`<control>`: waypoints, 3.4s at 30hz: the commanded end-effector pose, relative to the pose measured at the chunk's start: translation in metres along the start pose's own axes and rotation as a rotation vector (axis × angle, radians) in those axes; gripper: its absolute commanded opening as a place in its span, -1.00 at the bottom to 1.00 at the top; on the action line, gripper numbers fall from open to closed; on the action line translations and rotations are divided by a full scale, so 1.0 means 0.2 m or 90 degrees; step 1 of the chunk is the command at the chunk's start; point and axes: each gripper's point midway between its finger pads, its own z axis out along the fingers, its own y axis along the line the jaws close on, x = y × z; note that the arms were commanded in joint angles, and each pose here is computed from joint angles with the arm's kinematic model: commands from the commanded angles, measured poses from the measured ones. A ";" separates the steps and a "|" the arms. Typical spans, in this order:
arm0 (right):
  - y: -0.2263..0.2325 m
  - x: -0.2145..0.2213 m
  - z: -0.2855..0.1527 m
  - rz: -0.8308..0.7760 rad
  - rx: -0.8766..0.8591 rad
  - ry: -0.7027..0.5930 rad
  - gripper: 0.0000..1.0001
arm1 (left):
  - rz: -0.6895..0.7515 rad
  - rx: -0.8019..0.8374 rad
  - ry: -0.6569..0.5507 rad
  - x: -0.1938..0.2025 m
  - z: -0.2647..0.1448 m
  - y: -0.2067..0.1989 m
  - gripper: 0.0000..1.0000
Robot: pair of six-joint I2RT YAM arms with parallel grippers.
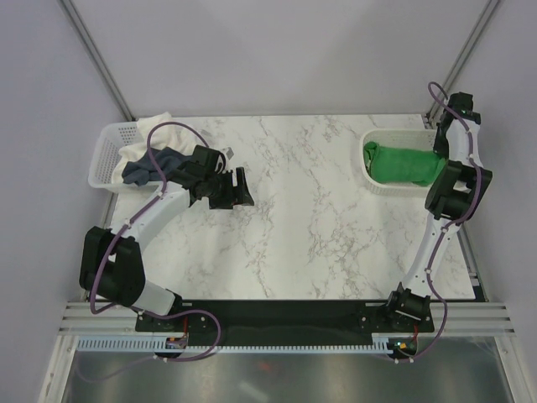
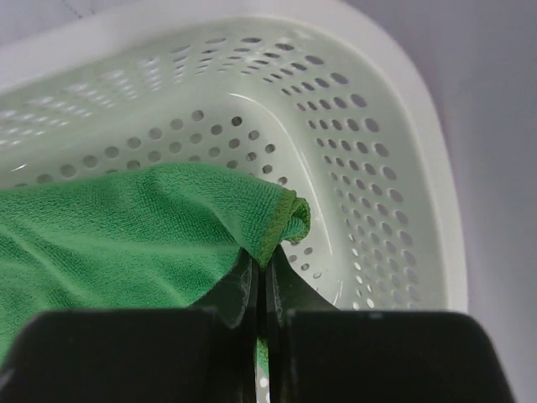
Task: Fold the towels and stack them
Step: Neatly place the folded towel into the bin, then grab crumpled towel
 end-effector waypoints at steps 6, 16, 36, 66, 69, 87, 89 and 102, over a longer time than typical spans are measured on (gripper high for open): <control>-0.13 -0.16 -0.03 0.015 0.048 -0.064 -1.00 | 0.026 0.025 -0.012 -0.05 -0.01 -0.05 0.63; -0.13 -0.19 0.01 0.024 0.042 -0.082 -0.37 | 0.025 0.021 -0.011 -0.05 0.00 -0.04 0.63; 0.59 -0.19 -0.40 0.107 -0.203 -0.170 -0.52 | 0.046 0.049 -0.058 -0.09 -0.11 -0.10 0.64; 1.07 -0.14 -0.36 0.197 -0.392 -0.163 -0.66 | 0.030 0.043 -0.096 -0.16 -0.17 -0.13 0.63; 0.98 -0.17 -0.51 0.189 -0.386 -0.188 -0.47 | 0.031 0.043 -0.123 -0.22 -0.22 -0.16 0.63; 1.05 0.30 -1.48 0.177 -0.633 -0.214 0.96 | -0.181 -0.333 -0.428 -1.17 -0.94 0.67 0.59; 1.07 0.33 -1.52 0.170 -0.660 -0.219 0.94 | -0.222 -0.361 -0.410 -1.13 -0.92 0.79 0.54; 1.24 0.40 -1.60 0.098 -0.716 -0.204 0.90 | -0.267 -0.565 -0.275 -0.66 -0.73 1.25 0.59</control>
